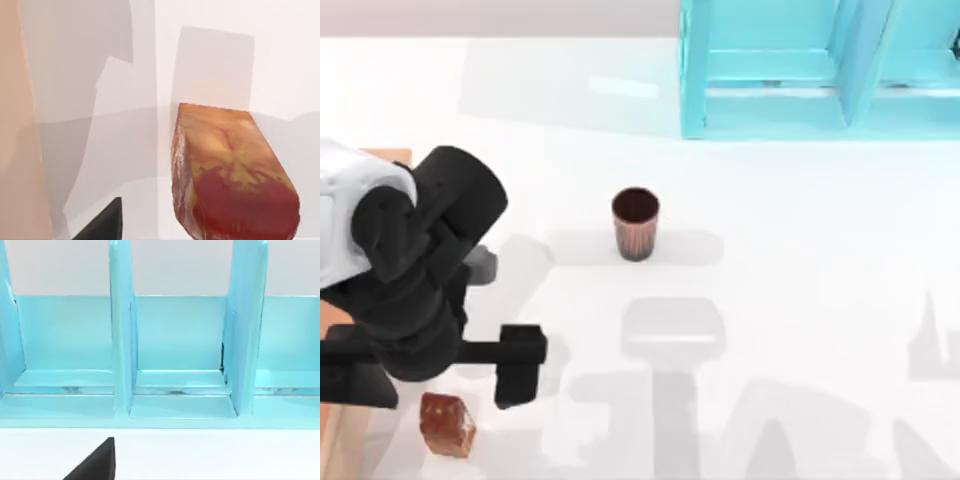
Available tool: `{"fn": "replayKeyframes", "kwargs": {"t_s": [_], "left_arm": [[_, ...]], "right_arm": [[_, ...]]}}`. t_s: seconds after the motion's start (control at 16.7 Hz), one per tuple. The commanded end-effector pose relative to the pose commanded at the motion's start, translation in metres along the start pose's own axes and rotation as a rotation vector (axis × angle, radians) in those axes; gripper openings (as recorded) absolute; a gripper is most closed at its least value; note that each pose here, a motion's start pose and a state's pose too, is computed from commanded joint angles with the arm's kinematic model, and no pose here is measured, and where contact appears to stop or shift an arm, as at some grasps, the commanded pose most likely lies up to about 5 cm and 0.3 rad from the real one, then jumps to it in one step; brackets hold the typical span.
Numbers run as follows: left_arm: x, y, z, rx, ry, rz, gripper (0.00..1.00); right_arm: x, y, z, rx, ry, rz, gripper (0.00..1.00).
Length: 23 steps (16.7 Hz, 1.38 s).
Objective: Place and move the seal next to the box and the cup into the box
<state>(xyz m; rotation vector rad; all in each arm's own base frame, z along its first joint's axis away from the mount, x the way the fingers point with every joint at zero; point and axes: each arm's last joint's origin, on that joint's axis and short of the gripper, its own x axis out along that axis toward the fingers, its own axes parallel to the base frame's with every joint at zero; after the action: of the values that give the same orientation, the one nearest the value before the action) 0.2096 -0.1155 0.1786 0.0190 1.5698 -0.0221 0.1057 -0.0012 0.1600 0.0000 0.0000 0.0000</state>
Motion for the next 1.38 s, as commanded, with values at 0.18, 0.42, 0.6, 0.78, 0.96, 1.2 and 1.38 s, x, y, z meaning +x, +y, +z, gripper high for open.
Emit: {"fn": "replayKeyframes", "kwargs": {"t_s": [0.18, 0.42, 0.6, 0.78, 0.96, 1.2, 1.38], "left_arm": [[-0.004, -0.002, 0.001, 0.006, -0.002, -0.001, 1.00], [-0.042, -0.005, 0.006, 0.004, -0.007, -0.006, 1.00], [-0.078, -0.002, 0.003, 0.002, 0.007, 0.000, 1.00], [-0.099, 0.000, 0.000, 0.001, 0.000, 0.000, 1.00], [-0.100, 0.000, 0.000, 0.001, -0.001, 0.000, 1.00], [-0.101, -0.005, 0.006, 0.006, 0.001, 0.002, 1.00], [-0.108, -0.024, 0.029, 0.013, 0.001, 0.007, 1.00]], "right_arm": [[0.000, 0.000, 0.000, 0.000, 0.000, 0.000, 1.00], [0.000, 0.000, 0.000, 0.000, 0.000, 0.000, 1.00], [0.000, 0.000, 0.000, 0.000, 0.000, 0.000, 1.00], [0.000, 0.000, 0.000, 0.000, 0.000, 0.000, 1.00], [0.000, 0.000, 0.000, 0.000, 0.000, 0.000, 1.00], [0.000, 0.000, 0.000, 0.000, 0.000, 0.000, 1.00], [0.000, 0.000, 0.000, 0.000, 0.000, 0.000, 1.00]]}}
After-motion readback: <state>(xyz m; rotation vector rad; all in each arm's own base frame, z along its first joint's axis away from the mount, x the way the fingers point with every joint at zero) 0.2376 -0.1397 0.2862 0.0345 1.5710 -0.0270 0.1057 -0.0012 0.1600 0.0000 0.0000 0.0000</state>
